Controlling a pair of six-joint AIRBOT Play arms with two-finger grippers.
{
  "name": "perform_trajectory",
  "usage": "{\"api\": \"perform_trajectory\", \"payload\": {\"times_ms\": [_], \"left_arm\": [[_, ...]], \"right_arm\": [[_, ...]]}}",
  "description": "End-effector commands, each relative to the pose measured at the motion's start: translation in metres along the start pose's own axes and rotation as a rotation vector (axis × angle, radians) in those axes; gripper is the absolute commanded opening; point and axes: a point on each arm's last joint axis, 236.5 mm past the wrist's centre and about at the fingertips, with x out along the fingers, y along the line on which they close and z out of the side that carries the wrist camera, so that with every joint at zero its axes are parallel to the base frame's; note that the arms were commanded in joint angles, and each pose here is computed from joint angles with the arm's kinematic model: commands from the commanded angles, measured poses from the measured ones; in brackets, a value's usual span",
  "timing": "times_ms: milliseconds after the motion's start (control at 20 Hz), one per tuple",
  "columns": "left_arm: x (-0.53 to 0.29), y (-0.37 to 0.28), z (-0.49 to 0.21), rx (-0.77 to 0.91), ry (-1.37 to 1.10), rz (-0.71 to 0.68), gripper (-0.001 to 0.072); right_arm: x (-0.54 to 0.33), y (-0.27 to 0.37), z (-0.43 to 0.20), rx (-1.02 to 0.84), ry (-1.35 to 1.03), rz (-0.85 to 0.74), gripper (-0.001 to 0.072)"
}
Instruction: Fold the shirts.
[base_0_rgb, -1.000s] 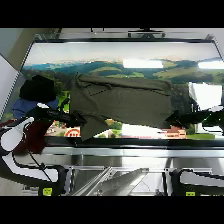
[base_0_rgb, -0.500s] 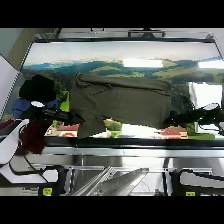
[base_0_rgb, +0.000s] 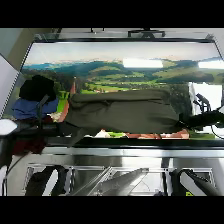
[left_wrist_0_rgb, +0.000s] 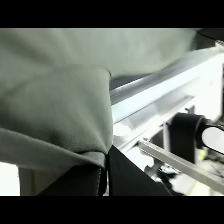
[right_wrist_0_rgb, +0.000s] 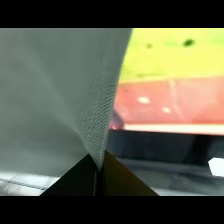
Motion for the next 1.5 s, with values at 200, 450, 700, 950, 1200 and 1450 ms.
{"api": "perform_trajectory", "payload": {"times_ms": [200, 450, 700, 950, 1200, 1450], "left_arm": [[-0.016, 0.014, -0.024, 0.014, -0.07, 0.163, 0.002], [0.003, 0.047, 0.013, -0.06, 0.034, 0.149, 0.0012], [0.005, 0.07, 0.094, -0.061, 0.049, 0.156, 0.0004], [0.031, 0.12, 0.113, -0.134, 0.17, 0.192, 0.0003], [0.069, 0.157, 0.104, -0.144, 0.317, 0.245, 0.0003], [0.065, 0.166, 0.126, -0.072, 0.364, 0.313, 0.0265]], "right_arm": [[-0.027, 0.02, 0.01, -0.082, -0.146, 0.006, 0.0013], [-0.011, 0.047, 0.063, -0.111, -0.286, 0.144, 0.0013], [0.03, 0.027, 0.119, -0.061, -0.349, 0.164, 0.0013], [0.053, 0.037, 0.165, -0.089, -0.388, 0.28, 0.0014], [0.071, 0.038, 0.165, -0.175, -0.363, 0.269, 0.0022], [0.053, 0.033, 0.175, -0.242, -0.377, 0.237, 0.0347]]}}
